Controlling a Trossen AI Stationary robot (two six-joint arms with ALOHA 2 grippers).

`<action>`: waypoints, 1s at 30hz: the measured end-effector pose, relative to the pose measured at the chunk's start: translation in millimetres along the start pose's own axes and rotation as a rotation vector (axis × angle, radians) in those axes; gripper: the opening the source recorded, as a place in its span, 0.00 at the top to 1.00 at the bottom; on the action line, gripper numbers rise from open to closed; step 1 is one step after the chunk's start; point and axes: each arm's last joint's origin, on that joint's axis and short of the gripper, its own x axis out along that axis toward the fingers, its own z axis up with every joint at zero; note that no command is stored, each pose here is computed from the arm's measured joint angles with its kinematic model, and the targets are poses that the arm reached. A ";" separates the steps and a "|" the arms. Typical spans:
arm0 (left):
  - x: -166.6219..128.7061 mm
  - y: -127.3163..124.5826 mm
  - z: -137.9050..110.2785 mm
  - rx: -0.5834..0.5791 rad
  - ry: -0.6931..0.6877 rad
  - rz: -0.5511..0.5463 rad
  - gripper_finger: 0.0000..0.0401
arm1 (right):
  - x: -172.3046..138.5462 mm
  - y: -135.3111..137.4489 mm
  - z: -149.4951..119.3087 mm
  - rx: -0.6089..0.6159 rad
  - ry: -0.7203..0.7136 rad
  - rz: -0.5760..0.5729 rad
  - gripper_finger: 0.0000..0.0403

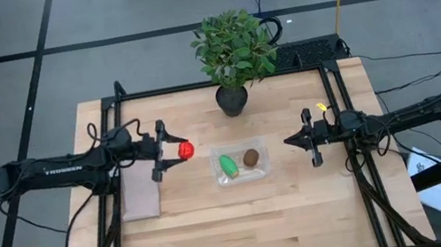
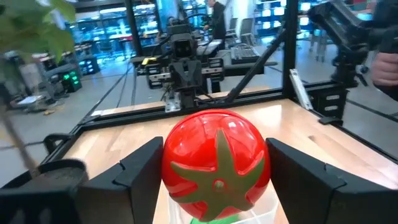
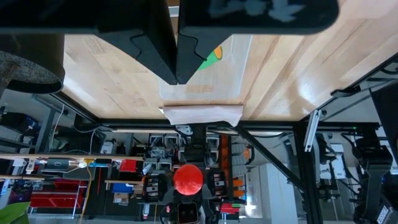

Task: Pick and placing Produce into tupperware
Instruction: Put the red tomato into the transparent bin

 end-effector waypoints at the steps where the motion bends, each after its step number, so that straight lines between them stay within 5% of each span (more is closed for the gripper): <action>1: 0.0 0.5 -0.1 -0.011 0.002 0.016 0.37 | 0.0 0.0 0.0 0.000 0.000 0.000 1.00; 6: 1.7 4.2 -2.1 -0.090 0.027 0.122 0.37 | 0.0 0.0 0.0 -0.004 0.000 0.000 1.00; 14: 16.0 10.0 10.4 -0.103 0.020 0.119 0.37 | 0.0 0.0 0.0 -0.008 0.000 0.000 1.00; 30: 100.8 22.2 36.5 -0.122 0.161 -0.058 0.37 | 0.0 0.0 0.1 -0.001 -0.001 0.000 1.00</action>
